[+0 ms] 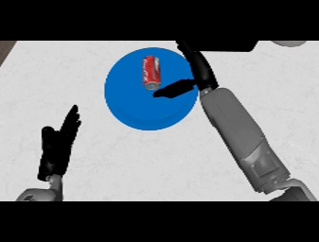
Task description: Pick the can from the placemat and place it in the plate
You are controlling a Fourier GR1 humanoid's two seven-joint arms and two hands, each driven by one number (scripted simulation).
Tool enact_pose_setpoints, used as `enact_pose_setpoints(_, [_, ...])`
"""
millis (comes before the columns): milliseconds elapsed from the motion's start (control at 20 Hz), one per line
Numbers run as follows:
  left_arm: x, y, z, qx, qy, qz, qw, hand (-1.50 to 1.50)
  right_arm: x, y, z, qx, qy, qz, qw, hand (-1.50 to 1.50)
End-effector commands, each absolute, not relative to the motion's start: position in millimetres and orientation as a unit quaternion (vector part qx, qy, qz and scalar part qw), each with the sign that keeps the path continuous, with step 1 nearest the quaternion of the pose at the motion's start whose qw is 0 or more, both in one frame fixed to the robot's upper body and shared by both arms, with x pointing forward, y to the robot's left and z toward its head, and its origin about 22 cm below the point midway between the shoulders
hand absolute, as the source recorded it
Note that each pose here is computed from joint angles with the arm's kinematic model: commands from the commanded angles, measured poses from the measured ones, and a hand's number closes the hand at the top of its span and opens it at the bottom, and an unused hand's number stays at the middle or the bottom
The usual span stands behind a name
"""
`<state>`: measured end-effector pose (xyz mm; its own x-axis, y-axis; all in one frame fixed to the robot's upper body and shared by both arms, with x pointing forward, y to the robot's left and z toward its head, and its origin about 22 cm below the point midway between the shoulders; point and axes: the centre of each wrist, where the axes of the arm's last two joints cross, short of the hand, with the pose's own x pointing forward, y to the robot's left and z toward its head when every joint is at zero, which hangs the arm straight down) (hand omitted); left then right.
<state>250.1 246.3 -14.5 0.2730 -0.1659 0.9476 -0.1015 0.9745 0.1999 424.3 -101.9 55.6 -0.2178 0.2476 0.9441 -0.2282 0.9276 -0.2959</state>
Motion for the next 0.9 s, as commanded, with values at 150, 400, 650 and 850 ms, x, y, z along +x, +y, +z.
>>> enact_pose_setpoints(150, [260,248,-6,0.102,-0.606,-0.026,0.789,0.00,424,-92,49,-0.020,-0.761,0.188,0.620,-1.50])
enact_pose_setpoints(400, [266,249,-4,0.112,-0.596,-0.023,0.795,0.00,419,-94,36,-0.056,-0.740,0.209,0.637,-1.50])
enact_pose_setpoints(650, [260,255,-15,0.111,-0.602,-0.020,0.790,0.00,427,-100,37,-0.080,-0.744,0.202,0.632,-1.50])
enact_pose_setpoints(850, [252,240,-20,0.112,-0.605,-0.027,0.788,0.00,426,-101,31,-0.100,-0.734,0.197,0.642,-1.50])
